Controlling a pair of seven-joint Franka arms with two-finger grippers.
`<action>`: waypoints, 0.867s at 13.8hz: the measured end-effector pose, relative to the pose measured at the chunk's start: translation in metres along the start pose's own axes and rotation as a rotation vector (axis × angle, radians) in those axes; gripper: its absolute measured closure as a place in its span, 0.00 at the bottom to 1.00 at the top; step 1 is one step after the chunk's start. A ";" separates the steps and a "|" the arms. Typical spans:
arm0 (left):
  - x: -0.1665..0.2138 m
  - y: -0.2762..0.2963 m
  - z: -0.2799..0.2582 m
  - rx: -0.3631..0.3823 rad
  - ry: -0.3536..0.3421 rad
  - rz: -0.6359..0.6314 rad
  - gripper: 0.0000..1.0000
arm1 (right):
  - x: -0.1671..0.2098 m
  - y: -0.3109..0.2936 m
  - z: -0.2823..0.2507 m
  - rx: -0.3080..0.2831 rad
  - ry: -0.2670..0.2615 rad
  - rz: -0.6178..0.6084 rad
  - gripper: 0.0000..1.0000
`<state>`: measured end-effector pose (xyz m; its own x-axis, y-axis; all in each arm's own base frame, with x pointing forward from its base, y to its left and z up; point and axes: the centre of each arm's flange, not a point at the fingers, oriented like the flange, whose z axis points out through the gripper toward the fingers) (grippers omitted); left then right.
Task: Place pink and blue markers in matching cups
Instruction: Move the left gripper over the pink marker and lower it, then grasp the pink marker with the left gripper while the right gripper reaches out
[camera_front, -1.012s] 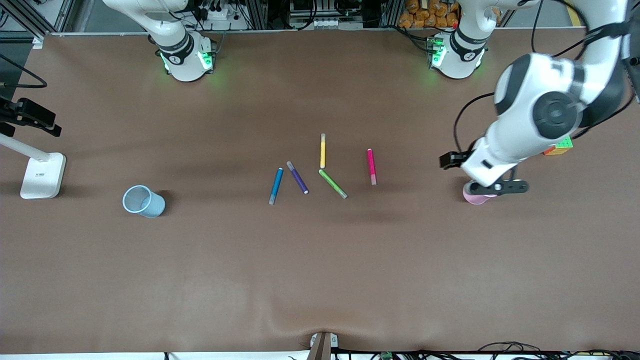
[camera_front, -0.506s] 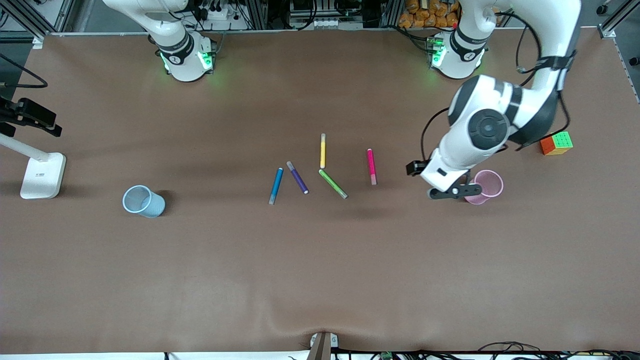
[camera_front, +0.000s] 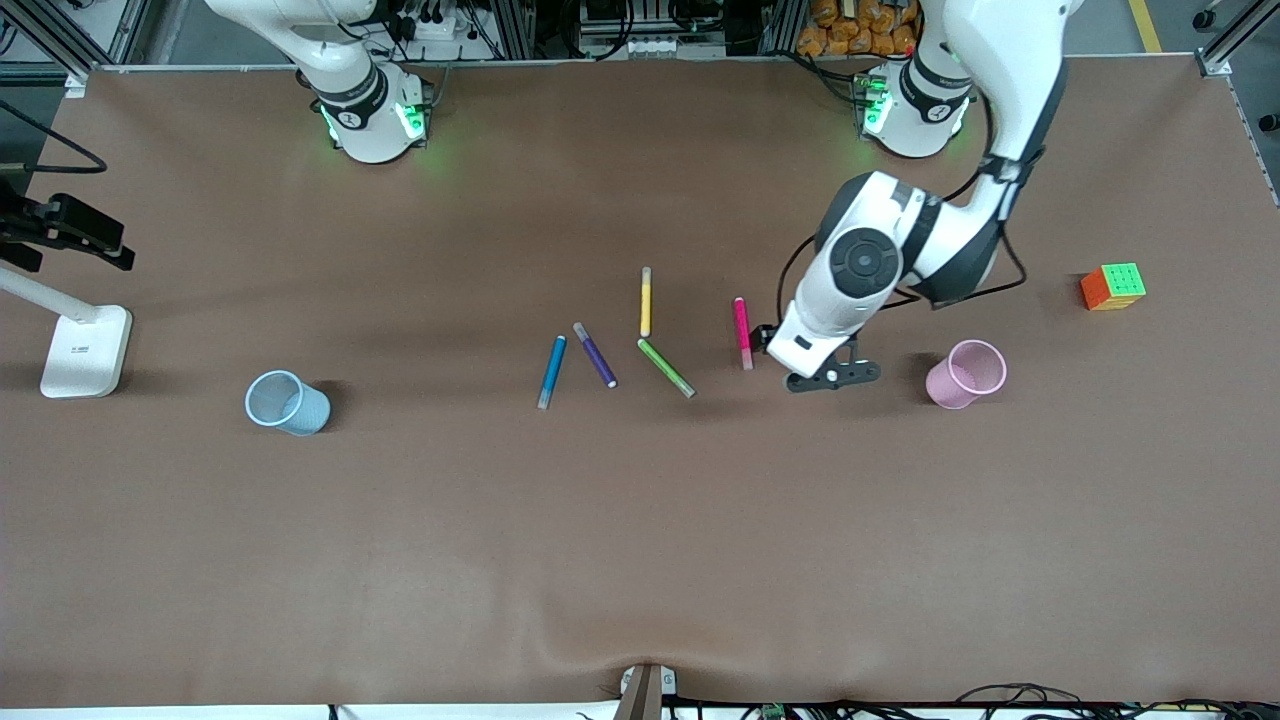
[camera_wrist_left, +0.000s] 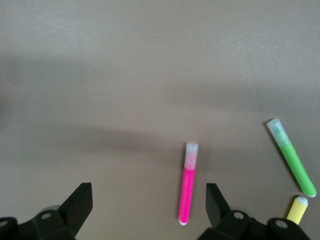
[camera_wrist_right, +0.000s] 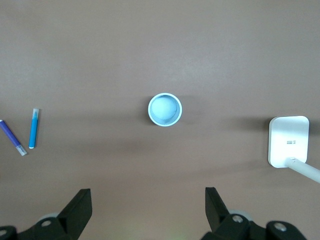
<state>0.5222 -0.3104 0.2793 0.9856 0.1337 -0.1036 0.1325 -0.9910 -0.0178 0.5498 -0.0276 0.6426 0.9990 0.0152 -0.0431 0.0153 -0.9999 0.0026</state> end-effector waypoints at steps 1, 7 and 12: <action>0.001 0.002 0.007 -0.006 0.005 0.001 0.00 | 0.000 -0.003 0.000 0.000 -0.005 -0.005 0.00; -0.004 0.023 0.062 -0.026 0.009 -0.004 0.00 | -0.001 -0.027 0.001 -0.001 -0.017 -0.048 0.00; -0.020 0.041 0.083 -0.017 -0.003 -0.010 0.15 | -0.004 -0.036 0.000 -0.002 -0.027 -0.066 0.00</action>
<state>0.4989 -0.3536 0.1984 0.9839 0.1438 -0.1065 0.1444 -0.9895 -0.0018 0.5458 0.0083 0.6425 0.9943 0.0805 -0.0701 0.0808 -0.9967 0.0006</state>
